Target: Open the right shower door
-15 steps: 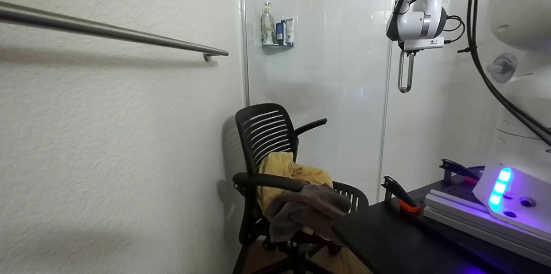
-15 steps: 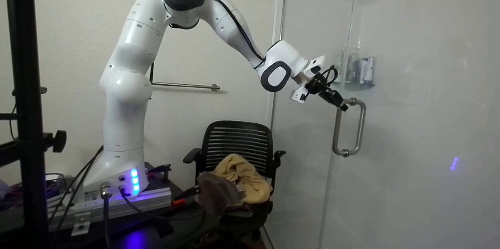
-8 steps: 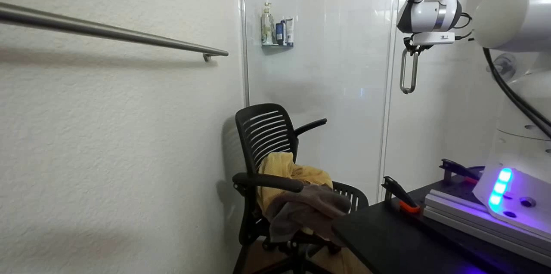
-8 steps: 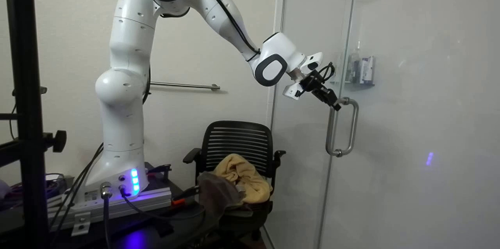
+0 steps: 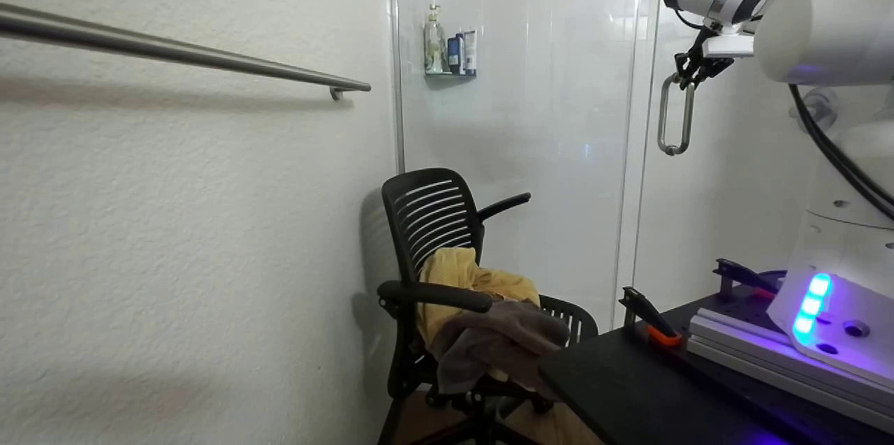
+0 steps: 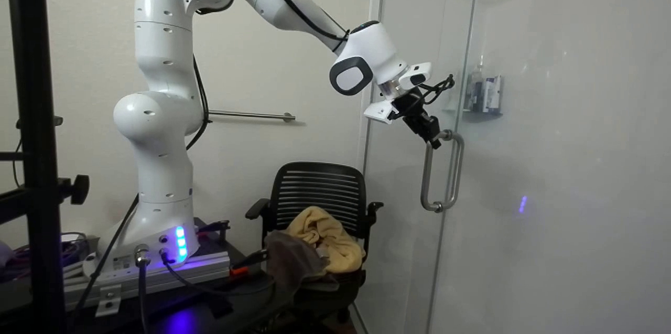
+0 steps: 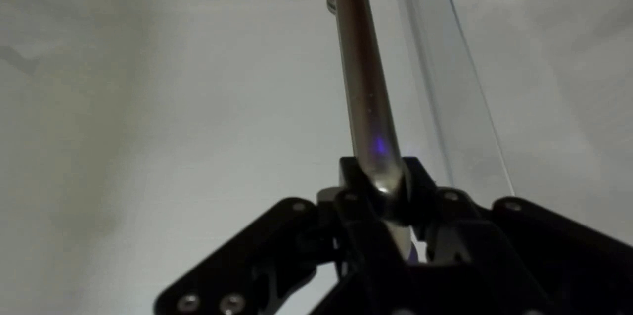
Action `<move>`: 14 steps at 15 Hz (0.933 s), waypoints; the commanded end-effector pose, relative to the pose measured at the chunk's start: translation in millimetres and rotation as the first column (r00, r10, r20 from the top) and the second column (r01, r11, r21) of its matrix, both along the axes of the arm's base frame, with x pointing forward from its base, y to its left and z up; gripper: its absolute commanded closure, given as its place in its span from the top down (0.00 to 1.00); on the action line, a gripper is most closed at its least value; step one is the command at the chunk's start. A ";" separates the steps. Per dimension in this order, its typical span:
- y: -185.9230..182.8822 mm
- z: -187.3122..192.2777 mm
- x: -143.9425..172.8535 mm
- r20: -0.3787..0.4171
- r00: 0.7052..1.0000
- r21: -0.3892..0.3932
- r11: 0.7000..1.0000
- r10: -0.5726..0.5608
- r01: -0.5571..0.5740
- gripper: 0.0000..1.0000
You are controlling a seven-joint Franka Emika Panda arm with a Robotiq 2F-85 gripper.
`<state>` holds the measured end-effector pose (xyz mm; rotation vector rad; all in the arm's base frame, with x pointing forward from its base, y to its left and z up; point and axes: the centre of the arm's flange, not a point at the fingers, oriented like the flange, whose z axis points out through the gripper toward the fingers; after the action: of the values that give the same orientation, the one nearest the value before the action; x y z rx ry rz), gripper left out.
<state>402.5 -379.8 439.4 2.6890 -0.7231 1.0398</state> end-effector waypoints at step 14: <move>48.9 67.3 -171.1 -0.004 0.977 -0.058 0.975 0.213 -0.213 0.06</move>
<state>257.2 -369.9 448.6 2.8245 -0.4347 0.9581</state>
